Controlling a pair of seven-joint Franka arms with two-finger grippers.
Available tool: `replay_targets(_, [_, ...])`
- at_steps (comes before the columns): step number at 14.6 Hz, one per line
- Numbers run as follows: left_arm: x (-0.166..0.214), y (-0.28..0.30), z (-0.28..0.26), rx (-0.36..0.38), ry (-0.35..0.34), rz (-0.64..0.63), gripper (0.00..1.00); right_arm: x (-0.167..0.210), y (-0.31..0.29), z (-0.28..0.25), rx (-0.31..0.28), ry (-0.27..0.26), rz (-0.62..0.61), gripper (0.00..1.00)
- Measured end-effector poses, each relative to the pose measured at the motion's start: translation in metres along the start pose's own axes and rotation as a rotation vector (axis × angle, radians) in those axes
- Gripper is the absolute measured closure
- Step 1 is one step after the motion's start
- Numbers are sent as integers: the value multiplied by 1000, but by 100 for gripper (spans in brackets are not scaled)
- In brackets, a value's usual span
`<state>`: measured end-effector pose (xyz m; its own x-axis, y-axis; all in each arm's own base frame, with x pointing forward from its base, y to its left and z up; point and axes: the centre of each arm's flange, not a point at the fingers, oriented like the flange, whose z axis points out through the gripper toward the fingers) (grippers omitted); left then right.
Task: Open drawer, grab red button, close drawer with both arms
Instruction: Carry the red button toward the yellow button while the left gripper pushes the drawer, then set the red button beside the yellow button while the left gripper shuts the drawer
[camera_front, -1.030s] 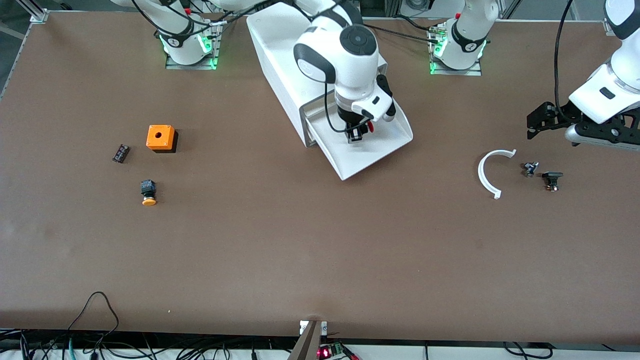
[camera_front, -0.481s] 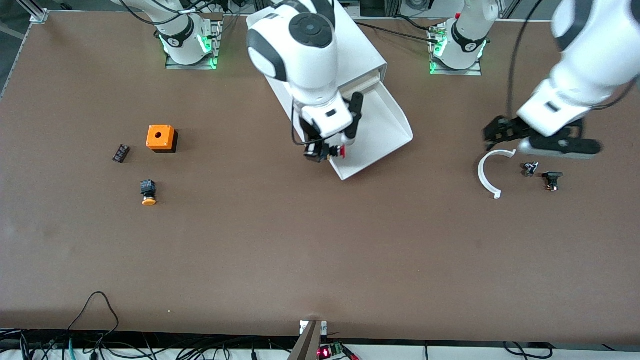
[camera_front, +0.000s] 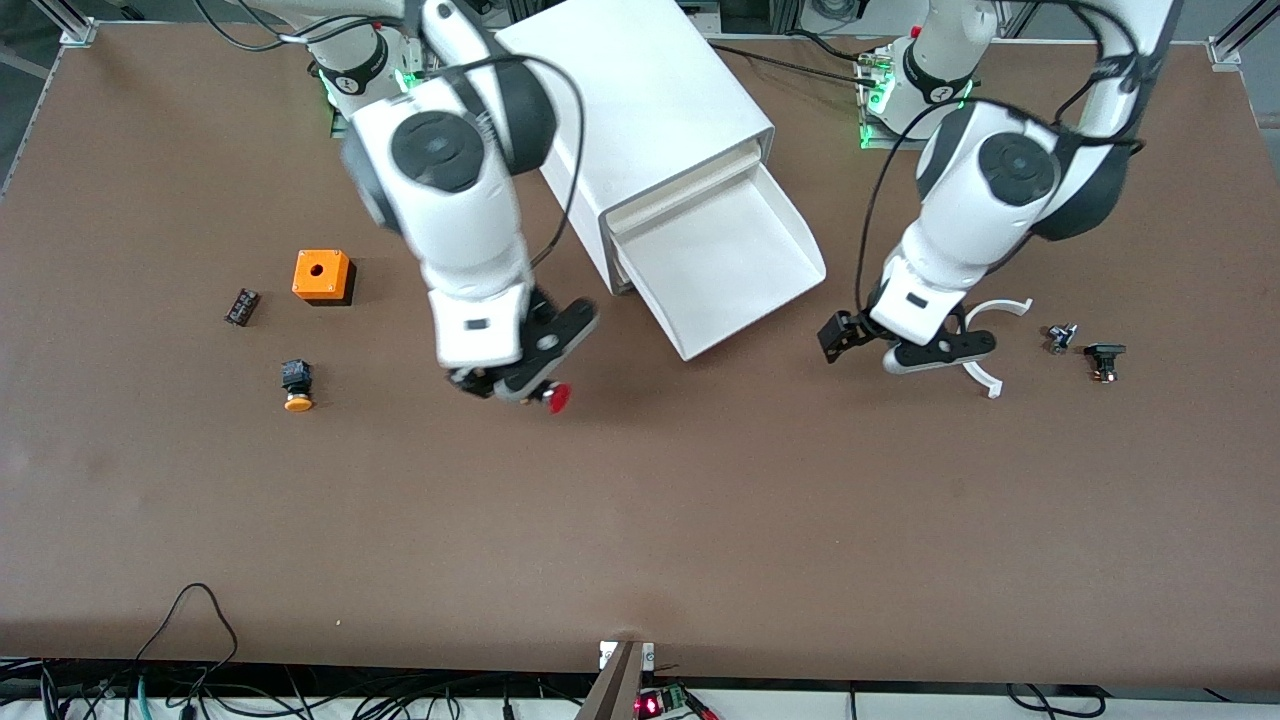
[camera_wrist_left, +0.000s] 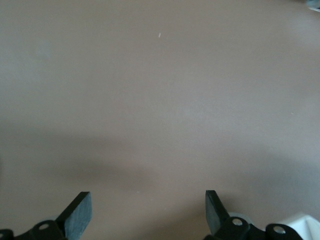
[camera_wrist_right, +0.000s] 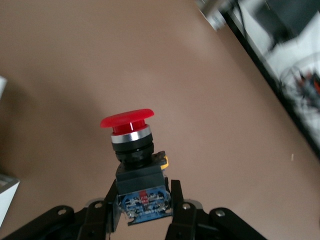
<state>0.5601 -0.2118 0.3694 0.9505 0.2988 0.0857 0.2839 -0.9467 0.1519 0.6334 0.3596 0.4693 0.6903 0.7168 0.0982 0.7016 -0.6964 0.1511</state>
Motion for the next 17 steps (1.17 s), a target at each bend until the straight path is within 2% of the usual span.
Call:
replay_targets(2, [-10, 0, 32, -2, -22, -60, 0, -21, 34, 21, 39, -41, 176, 58])
replay_targets(5, [-29, -4, 73, 16, -68, -137, 0, -52, 70, 59, 49, -124, 416, 58])
replay_targets(9, [-81, 15, 97, 58, -127, -241, 0, -102, 88, 113, 49, -274, 642, 58])
replay_targets(11, [-110, 35, 95, 60, -140, -278, 0, -131, 101, 138, 51, -325, 705, 58])
replay_targets(14, [-155, 63, 83, 77, -160, -259, 0, -163, 116, 166, 56, -344, 753, 58])
replay_targets(17, [-197, 79, 77, 116, -189, -193, 0, -187, 120, 194, 57, -316, 779, 58])
